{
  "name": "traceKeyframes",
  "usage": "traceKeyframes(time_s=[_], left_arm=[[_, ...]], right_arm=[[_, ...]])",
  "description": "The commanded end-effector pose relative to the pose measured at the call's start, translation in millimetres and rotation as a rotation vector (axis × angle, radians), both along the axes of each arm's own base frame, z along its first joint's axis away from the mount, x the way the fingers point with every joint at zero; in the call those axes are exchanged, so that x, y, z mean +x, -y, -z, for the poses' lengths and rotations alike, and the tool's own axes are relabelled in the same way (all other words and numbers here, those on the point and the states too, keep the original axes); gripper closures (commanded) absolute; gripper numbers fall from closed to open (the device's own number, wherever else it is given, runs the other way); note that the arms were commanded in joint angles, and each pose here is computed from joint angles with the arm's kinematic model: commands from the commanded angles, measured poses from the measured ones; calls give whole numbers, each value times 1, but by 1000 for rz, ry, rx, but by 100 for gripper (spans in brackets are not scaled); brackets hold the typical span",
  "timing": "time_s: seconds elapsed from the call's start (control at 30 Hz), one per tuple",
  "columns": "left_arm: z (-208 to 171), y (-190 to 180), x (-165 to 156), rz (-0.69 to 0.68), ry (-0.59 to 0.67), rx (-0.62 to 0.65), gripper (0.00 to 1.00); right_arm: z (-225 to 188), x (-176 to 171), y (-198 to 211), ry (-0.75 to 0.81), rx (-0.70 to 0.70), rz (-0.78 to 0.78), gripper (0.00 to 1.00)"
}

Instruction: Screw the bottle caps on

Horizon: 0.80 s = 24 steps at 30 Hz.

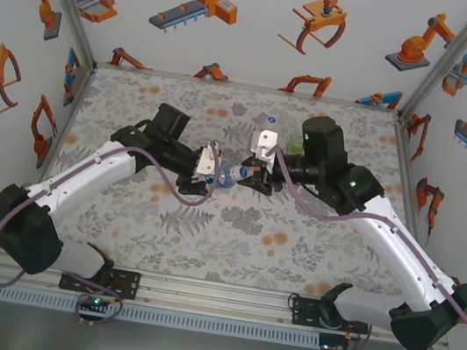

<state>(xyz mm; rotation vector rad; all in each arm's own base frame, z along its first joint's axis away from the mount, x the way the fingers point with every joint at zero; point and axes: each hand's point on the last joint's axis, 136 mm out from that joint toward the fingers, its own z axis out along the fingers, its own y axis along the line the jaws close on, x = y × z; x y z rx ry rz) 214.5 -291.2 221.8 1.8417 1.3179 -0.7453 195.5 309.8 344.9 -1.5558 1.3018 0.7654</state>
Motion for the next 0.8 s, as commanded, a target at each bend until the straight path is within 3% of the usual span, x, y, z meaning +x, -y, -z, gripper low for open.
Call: traceKeyframes(time_s=[0.0,0.3,0.53,0.63,0.77], left_arm=[[-13,2,-11,46,8,-43,100],[-12,3,-9,43,3,-39,100],[-12,3,-8,36,5,-33,100],[-11,3,-6,28,1,-28,100],[-11,3,-4,16,6,-21,100]], right_arm=[[5,12,1,40,-23,56,56],[-1,2,-3,19,11,-4,64],[1,4,-4,-63,21,31,81],[-2,14,-7,-193,71,128,92],[0,45,-3,-473,155,400,99]])
